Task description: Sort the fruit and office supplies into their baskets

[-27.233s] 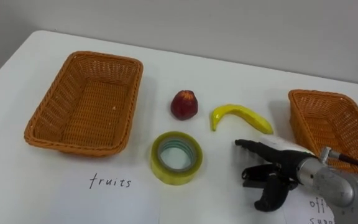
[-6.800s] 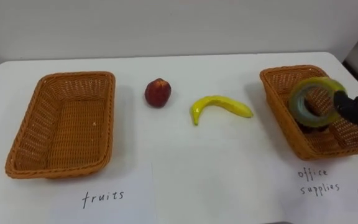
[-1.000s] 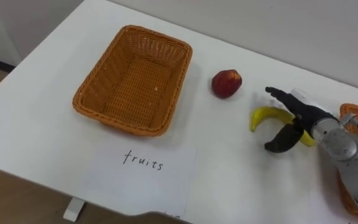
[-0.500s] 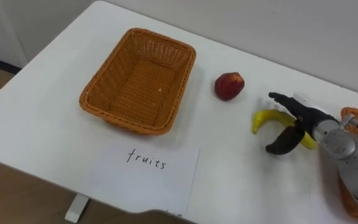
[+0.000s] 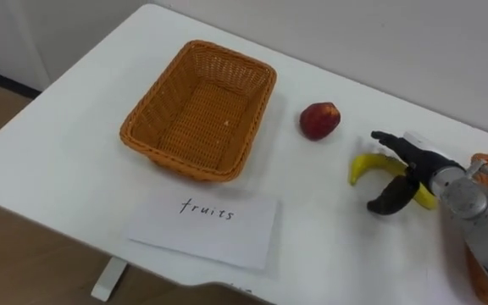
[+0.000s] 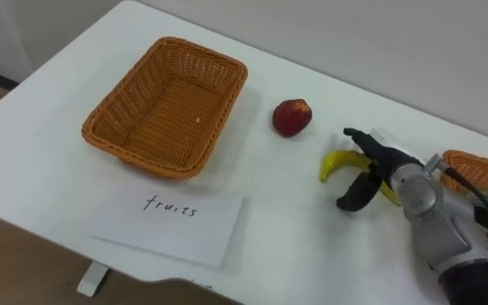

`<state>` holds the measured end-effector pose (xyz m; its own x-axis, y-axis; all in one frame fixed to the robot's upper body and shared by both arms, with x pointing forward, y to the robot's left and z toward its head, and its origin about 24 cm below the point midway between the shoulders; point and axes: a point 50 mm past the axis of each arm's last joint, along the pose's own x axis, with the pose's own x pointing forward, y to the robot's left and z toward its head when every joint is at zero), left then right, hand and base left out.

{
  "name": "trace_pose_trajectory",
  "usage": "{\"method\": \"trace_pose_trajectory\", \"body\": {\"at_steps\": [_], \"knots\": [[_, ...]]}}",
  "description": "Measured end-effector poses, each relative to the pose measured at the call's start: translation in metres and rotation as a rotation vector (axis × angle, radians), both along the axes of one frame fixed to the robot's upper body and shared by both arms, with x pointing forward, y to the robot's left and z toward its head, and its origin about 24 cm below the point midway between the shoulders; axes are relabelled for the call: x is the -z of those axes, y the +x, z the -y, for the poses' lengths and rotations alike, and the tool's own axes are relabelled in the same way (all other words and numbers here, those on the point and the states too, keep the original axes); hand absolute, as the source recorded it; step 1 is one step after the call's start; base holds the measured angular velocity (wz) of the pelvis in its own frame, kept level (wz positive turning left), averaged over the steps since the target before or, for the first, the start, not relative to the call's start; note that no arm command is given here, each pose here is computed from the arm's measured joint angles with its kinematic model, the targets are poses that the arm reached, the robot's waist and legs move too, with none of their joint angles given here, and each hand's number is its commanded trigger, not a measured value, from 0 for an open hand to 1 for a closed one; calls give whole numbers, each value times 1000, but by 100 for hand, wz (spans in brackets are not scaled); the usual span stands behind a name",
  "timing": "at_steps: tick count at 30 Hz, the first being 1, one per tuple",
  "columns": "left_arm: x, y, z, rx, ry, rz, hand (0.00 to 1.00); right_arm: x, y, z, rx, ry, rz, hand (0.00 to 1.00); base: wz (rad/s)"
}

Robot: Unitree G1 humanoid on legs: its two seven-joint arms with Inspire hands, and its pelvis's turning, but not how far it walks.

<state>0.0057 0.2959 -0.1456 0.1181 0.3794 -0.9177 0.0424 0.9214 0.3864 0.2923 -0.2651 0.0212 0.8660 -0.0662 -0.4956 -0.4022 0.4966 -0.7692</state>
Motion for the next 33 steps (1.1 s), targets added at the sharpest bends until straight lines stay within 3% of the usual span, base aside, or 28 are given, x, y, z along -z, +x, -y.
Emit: {"method": "trace_pose_trajectory", "body": {"at_steps": [33], "knots": [[-2, 18, -4, 28, 40, 25, 0, 21, -4, 27, 77, 76, -288, 0, 4]]}}
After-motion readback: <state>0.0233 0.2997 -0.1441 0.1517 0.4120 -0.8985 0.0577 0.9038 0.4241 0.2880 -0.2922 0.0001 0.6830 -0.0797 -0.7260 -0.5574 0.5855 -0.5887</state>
